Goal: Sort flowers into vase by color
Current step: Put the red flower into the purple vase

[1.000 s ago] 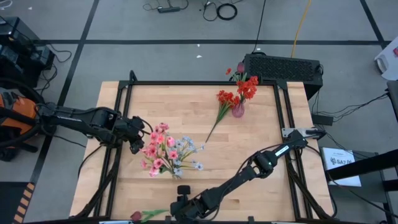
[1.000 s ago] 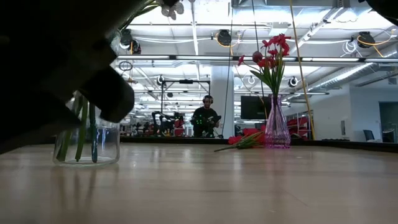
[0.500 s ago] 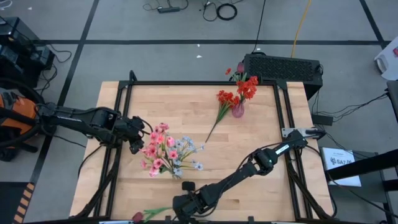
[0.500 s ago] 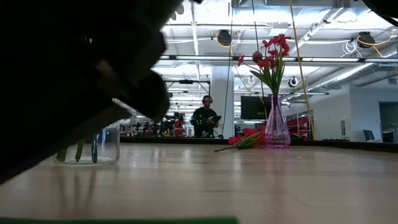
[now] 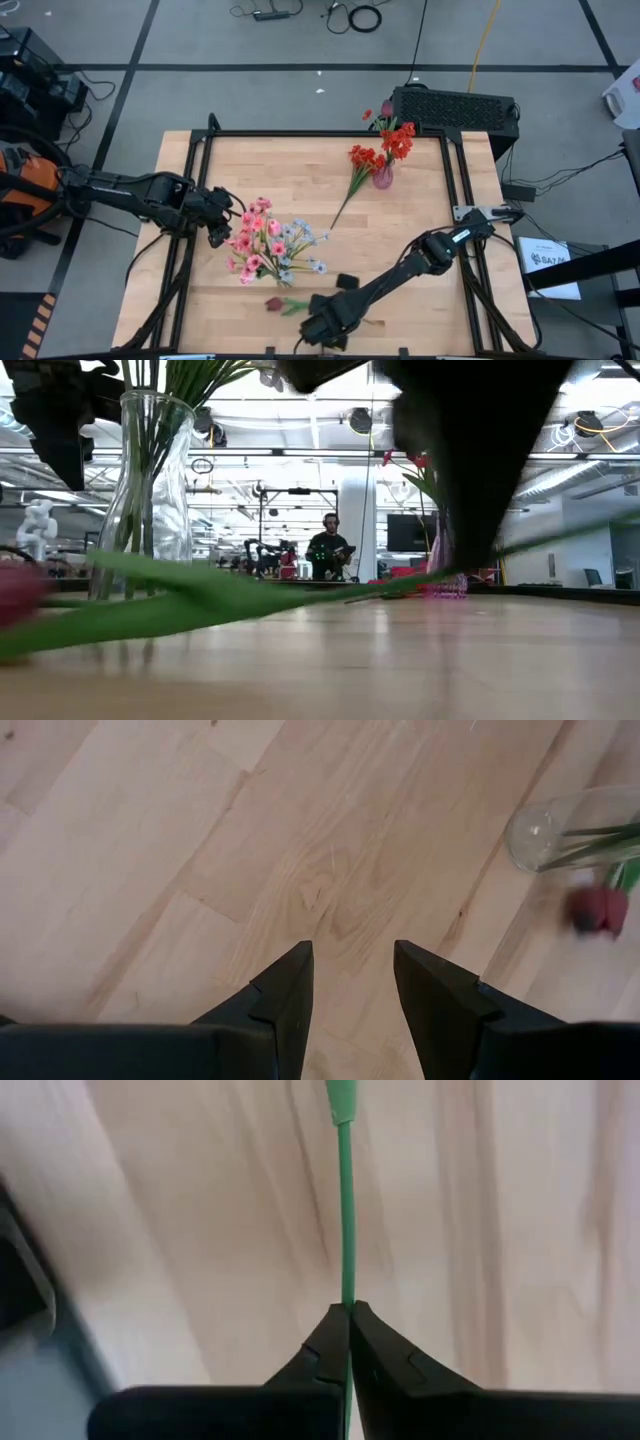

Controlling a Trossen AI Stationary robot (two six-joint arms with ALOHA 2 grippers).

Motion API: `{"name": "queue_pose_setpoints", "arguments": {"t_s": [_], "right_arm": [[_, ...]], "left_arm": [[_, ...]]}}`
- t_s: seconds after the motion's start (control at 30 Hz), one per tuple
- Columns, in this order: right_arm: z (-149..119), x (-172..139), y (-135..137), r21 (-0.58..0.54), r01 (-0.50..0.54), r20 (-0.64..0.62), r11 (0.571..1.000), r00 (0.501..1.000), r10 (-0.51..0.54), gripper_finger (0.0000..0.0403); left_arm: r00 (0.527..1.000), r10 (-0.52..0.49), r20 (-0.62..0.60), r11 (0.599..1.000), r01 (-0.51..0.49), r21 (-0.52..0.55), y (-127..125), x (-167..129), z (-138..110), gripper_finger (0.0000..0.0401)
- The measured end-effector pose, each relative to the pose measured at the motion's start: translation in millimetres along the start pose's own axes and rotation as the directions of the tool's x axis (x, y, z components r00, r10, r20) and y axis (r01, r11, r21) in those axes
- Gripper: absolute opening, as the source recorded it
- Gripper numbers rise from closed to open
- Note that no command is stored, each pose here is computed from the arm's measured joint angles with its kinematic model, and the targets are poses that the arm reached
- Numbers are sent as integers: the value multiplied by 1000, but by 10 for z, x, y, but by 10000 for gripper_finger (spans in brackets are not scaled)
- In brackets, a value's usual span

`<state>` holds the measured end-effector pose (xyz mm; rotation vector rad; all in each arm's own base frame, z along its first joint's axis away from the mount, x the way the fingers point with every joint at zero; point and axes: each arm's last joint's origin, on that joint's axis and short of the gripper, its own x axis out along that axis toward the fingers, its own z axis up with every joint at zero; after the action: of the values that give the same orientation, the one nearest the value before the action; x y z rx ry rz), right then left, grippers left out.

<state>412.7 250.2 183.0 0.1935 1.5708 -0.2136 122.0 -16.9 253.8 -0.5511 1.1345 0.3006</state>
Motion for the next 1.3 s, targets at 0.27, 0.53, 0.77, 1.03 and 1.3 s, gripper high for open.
{"name": "queue_pose_setpoints", "arguments": {"t_s": [0.27, 0.53, 0.77, 1.03, 1.3], "right_arm": [[-238, -270, -56, 122, -9, -169, 992, 985, 30, 0], [-247, -282, -55, 403, 47, -140, 914, 990, 10, 0], [-325, 46, -107, 432, 194, -167, 881, 977, -133, 0], [-472, 168, -302, 475, 120, -8, 872, 991, -132, 0], [-1003, 191, -980, 662, -223, 346, 716, 938, -27, 0]], "left_arm": [[1000, 1, -1, 1000, 0, 3, 0, 1, 0, 148], [1000, -2, -3, 1000, 2, 3, -1, 1, -1, 148], [1000, -4, -3, 1000, 4, -3, -1, 0, -1, 148], [1000, -5, -2, 1000, 5, -7, -2, 1, 0, 148], [996, -59, 68, 998, 60, -7, -57, -3, 66, 148]]}}
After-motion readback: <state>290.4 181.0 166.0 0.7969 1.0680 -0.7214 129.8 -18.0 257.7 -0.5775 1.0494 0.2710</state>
